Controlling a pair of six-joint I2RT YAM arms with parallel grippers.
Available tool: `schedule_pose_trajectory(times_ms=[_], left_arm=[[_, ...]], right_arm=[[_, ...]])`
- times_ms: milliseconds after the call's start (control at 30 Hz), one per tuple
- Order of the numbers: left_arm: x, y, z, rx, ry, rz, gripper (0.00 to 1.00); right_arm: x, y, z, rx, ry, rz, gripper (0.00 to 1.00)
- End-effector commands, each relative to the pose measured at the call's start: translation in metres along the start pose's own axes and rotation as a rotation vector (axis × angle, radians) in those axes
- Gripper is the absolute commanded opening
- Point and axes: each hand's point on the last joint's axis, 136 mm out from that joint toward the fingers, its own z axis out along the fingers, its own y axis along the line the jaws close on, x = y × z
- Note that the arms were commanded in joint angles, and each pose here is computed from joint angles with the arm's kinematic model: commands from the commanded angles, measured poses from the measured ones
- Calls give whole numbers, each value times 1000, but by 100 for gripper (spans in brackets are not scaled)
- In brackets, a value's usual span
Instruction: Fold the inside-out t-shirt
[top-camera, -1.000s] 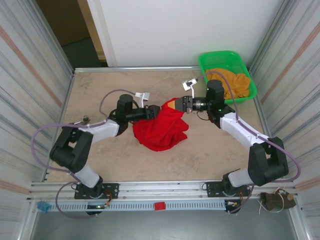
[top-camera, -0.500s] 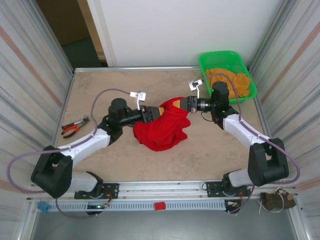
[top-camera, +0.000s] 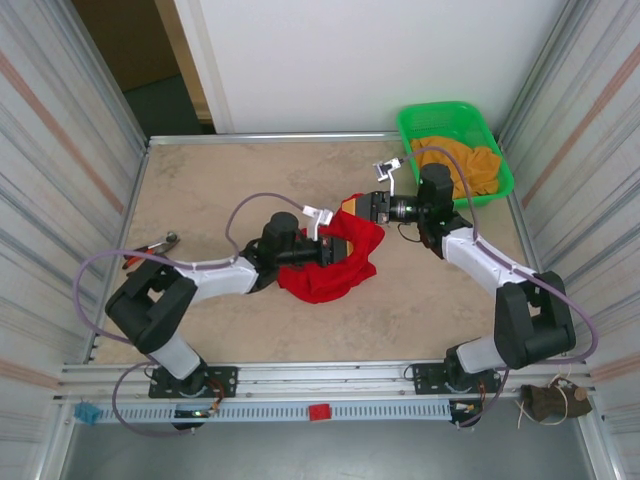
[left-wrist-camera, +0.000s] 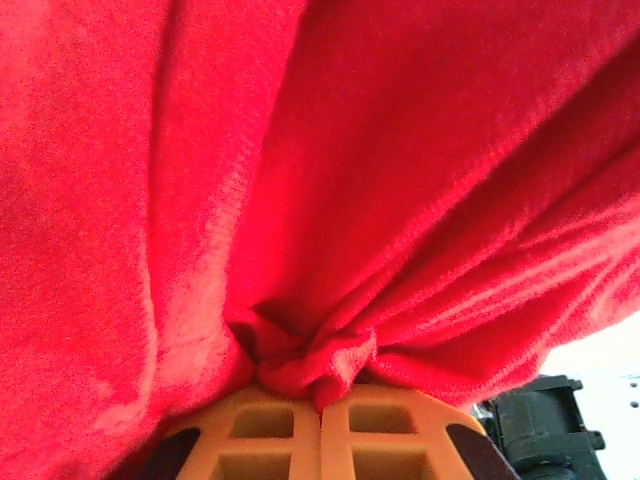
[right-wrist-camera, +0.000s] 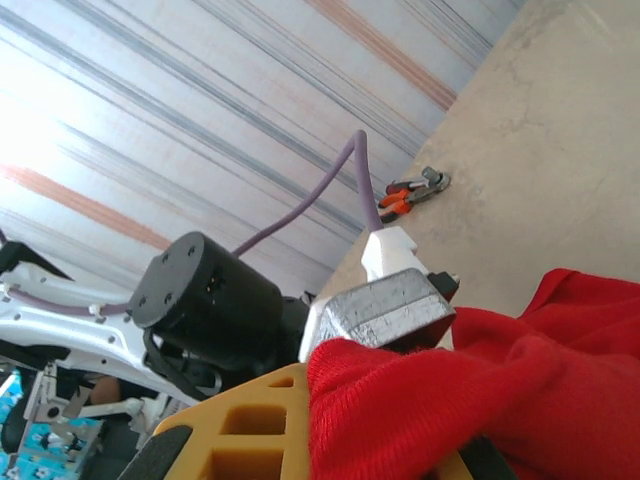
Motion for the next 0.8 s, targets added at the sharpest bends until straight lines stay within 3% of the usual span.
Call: schedule_pose_trajectory(times_ms=[0,100,233,433,767], left_arm=[[27,31,-10,-87,38,-51,11],[6,18,-37,-99,-25,5,35],[-27,-14,-76,-149,-102,152,50],[-70,-44,-105,-159,-205,260,53],[-87,-44,-62,-72,-145,260,54]], right_arm=[[-29,35,-3,-71,-53,-128,0],[-24,26,-8,-57,-52,-108,0],[-17,21,-12,-45,-46,-96,0],[-7,23,-9,-50,-21,-91,0],[-2,31,-5,-50,-13,-105,0]])
